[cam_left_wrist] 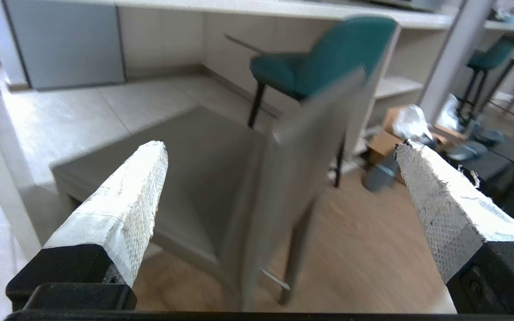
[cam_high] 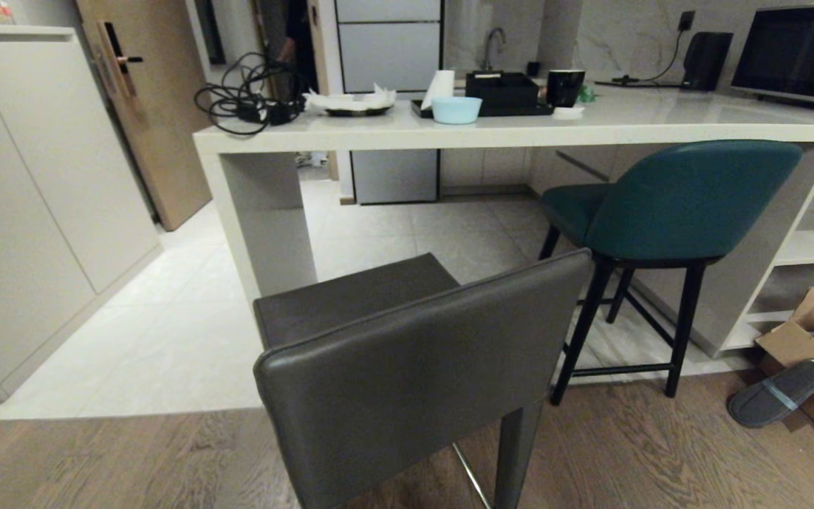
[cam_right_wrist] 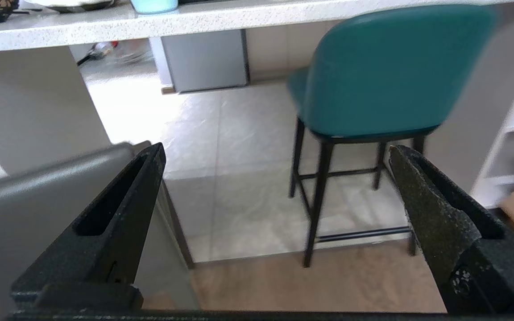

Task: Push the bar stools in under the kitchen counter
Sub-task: Pull the blue chair out from under the dining table

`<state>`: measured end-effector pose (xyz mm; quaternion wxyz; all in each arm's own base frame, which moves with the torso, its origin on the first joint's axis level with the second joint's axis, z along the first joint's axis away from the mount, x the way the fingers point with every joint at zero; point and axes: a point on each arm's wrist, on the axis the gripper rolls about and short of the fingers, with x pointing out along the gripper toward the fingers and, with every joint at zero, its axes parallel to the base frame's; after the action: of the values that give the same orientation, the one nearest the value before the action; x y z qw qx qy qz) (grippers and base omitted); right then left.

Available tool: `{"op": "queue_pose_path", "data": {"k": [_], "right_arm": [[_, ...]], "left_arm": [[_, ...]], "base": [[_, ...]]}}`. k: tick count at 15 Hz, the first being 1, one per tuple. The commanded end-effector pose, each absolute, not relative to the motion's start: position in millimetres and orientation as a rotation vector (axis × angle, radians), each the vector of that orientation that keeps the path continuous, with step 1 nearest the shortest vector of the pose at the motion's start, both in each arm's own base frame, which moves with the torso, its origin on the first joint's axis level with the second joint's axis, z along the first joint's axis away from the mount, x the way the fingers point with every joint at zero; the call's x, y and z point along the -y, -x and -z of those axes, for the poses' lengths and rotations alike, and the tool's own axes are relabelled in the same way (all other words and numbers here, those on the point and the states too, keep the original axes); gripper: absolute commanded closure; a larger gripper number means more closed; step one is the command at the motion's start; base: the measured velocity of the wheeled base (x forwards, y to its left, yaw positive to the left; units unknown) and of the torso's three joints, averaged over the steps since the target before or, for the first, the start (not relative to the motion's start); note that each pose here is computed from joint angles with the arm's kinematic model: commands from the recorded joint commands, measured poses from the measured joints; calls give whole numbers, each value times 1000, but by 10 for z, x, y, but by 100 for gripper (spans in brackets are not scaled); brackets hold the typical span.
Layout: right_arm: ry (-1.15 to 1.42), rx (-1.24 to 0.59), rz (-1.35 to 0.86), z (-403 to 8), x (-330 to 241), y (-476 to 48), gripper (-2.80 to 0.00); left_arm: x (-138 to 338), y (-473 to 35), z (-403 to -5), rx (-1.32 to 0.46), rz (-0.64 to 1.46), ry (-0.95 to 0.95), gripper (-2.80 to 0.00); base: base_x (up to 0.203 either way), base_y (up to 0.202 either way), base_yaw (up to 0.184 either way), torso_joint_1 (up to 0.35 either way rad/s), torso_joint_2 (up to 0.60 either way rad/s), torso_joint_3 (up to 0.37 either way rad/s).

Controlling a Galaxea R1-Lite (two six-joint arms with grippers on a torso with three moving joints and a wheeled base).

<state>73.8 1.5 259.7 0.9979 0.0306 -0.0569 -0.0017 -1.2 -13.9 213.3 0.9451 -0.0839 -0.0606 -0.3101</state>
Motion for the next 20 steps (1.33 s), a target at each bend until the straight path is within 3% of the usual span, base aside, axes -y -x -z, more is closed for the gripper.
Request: {"op": "queue_pose_path", "data": {"k": [1, 7, 9, 14, 20], "right_arm": [[-52, 229, 18, -2562, 4, -271, -280], [16, 277, 47, -2254, -3, 379, -280], [24, 264, 45, -2113, -7, 523, -280], [36, 164, 30, -1676, -1, 431, -280], [73, 130, 25, -1142, -1, 371, -280]], "left_arm": [[139, 280, -1979, 133, 684, 167, -280], [134, 391, -1707, 110, 666, 74, -280], [121, 394, -1589, 127, 555, 49, -280], [62, 384, -1198, 127, 271, 51, -280], [54, 296, -954, 54, 234, 60, -280]], "base": [[0, 0, 0, 0, 0, 0], [0, 0, 0, 0, 0, 0], [0, 0, 0, 0, 0, 0], [0, 0, 0, 0, 0, 0], [0, 0, 0, 0, 0, 0]]}}
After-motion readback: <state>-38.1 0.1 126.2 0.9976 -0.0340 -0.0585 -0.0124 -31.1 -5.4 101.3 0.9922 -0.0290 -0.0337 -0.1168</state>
